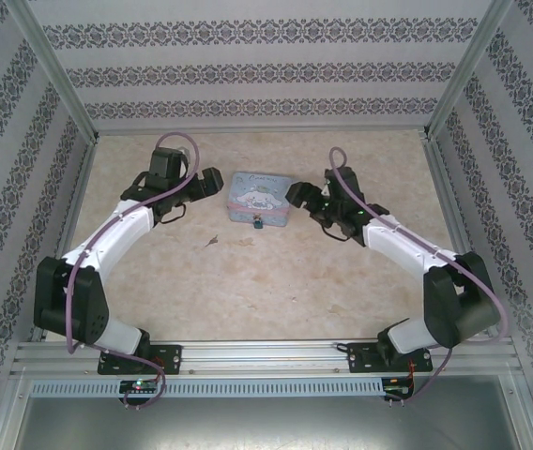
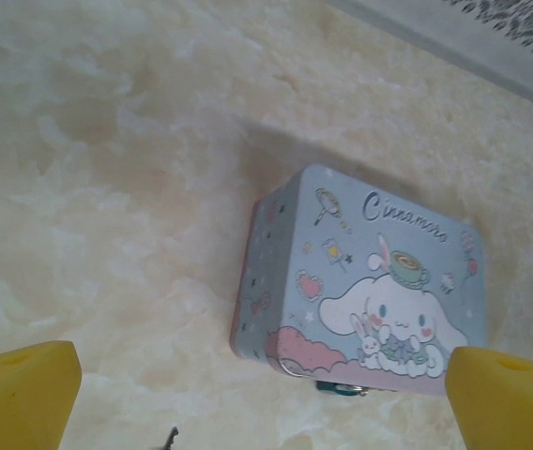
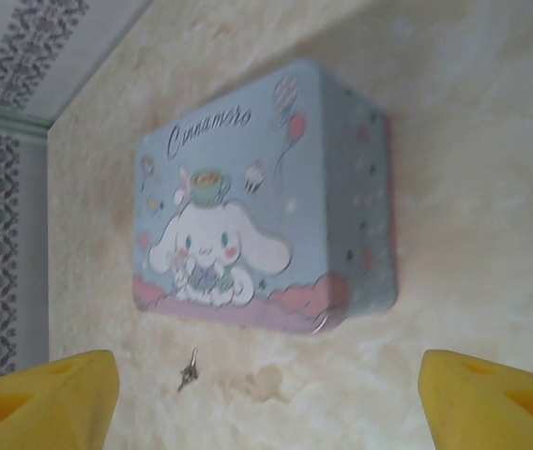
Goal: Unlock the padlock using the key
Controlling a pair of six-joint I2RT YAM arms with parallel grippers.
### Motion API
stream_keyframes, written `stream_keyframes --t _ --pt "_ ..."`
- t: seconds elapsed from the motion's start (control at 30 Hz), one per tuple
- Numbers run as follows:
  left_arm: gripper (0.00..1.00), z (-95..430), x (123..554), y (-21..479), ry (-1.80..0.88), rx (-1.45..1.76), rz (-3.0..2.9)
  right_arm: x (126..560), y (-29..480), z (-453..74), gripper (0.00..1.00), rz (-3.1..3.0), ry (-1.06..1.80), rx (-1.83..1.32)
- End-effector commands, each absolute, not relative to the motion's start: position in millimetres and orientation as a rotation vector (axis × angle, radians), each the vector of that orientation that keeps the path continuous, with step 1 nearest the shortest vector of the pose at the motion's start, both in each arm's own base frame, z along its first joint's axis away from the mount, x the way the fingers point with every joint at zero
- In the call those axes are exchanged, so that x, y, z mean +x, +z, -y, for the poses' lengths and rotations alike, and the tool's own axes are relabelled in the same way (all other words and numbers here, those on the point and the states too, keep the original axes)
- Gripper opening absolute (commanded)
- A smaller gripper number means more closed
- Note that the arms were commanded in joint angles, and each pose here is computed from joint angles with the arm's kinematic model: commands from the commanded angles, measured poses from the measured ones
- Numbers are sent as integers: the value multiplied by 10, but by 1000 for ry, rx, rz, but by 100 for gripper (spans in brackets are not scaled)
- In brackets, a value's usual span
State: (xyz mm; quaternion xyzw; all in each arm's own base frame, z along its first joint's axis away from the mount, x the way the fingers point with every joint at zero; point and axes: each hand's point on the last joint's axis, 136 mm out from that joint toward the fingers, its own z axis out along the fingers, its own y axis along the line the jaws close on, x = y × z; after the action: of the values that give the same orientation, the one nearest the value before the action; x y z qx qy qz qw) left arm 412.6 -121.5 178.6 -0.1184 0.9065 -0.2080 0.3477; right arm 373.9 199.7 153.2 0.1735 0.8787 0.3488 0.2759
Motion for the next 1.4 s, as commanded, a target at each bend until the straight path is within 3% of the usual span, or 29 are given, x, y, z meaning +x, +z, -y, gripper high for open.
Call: stream_keyframes --t 0.0,0.3,0.57,0.77,1.03,1.37 --pt "100 1327 4250 1642 -565 -285 -2375 3933 1597 -2000 83 -2366 958 415" --pt "100 1626 4737 1356 -682 -258 -2406 4347 1336 -2195 77 -2405 1044 452" --pt "100 1992 4914 1205 -757 -234 -2433 4436 1115 -2291 72 -2432 1086 474" --pt "100 2246 4803 1141 -777 -200 -2466 4401 1013 -2336 70 -2452 1116 472" --pt "100 2464 4520 1119 -822 -180 -2473 4178 989 -2289 56 -2459 1132 464" --pt "100 2676 4071 1170 -809 -141 -2484 3713 959 -2146 55 -2473 1100 484"
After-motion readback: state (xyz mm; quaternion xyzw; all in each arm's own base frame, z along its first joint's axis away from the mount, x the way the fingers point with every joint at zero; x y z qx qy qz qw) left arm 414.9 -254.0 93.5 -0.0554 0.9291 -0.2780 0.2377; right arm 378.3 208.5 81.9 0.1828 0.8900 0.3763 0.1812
